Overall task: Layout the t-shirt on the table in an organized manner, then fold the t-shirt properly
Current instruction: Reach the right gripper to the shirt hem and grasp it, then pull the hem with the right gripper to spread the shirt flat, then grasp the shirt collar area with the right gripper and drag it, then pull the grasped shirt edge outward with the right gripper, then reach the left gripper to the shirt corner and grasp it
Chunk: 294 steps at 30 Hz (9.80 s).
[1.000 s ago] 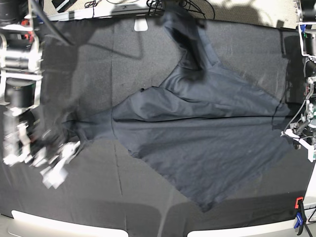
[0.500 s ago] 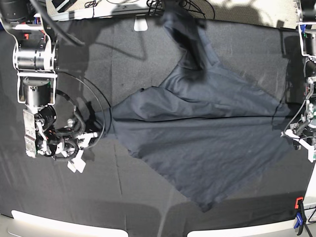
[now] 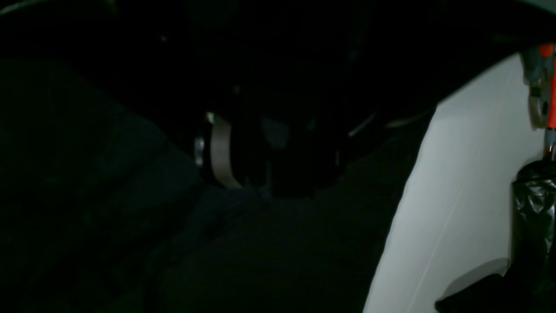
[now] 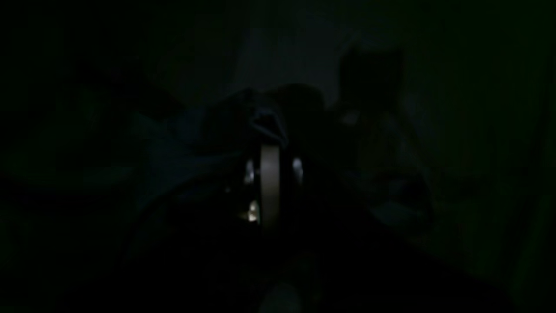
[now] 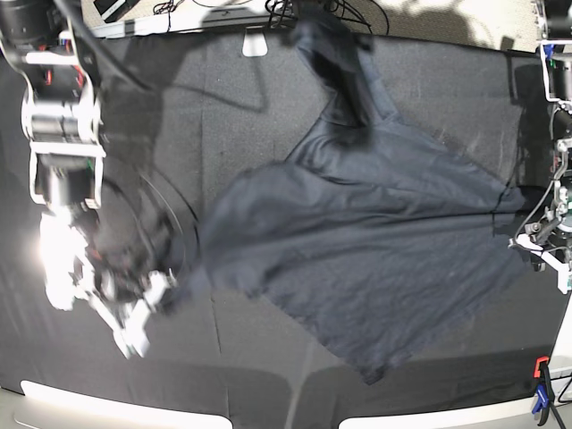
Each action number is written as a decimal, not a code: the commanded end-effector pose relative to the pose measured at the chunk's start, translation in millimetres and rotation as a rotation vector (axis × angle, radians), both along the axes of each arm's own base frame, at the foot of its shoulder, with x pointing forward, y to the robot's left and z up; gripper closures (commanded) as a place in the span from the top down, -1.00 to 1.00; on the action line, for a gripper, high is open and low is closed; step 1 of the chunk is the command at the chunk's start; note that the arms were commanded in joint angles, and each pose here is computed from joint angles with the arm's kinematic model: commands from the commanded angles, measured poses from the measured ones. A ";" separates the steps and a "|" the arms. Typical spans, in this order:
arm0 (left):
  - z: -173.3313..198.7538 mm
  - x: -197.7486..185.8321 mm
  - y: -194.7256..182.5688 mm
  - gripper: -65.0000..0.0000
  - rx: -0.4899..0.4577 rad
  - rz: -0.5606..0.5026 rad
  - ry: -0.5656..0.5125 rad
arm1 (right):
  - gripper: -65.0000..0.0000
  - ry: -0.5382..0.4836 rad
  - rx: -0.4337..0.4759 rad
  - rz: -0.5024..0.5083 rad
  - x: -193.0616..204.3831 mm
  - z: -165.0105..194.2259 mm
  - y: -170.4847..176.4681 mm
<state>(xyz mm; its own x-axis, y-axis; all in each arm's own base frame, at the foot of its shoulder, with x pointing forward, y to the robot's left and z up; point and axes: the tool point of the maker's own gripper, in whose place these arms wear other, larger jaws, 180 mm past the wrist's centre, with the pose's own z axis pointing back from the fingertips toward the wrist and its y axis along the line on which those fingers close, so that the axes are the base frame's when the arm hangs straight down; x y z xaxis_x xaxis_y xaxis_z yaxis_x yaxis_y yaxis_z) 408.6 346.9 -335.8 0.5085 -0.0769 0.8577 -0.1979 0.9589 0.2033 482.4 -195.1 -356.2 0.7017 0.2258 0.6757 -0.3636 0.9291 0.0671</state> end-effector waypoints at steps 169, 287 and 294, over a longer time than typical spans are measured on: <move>-13.5 -17.2 0.2 -0.27 0.018 -0.047 0.047 | -0.13 0.013 0.173 0.239 -140.6 26.8 175.3; -67.7 -41.8 -121.1 -0.27 -0.295 -0.419 0.279 | -0.44 0.012 -0.443 -0.542 -147.7 39.2 -211.2; -80.6 -53.3 -128.6 -0.57 -0.311 -0.420 0.366 | -0.44 -0.006 -0.435 -0.543 -143.1 43.5 -210.5</move>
<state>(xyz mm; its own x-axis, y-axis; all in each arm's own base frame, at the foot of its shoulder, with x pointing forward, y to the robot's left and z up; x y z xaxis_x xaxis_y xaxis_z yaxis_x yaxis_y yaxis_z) 350.6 214.3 -424.1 0.7597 -0.0953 0.6432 0.2283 0.9653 -0.1267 328.2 -397.8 -334.4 0.8234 0.0772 0.5621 0.1427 0.9307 -0.3369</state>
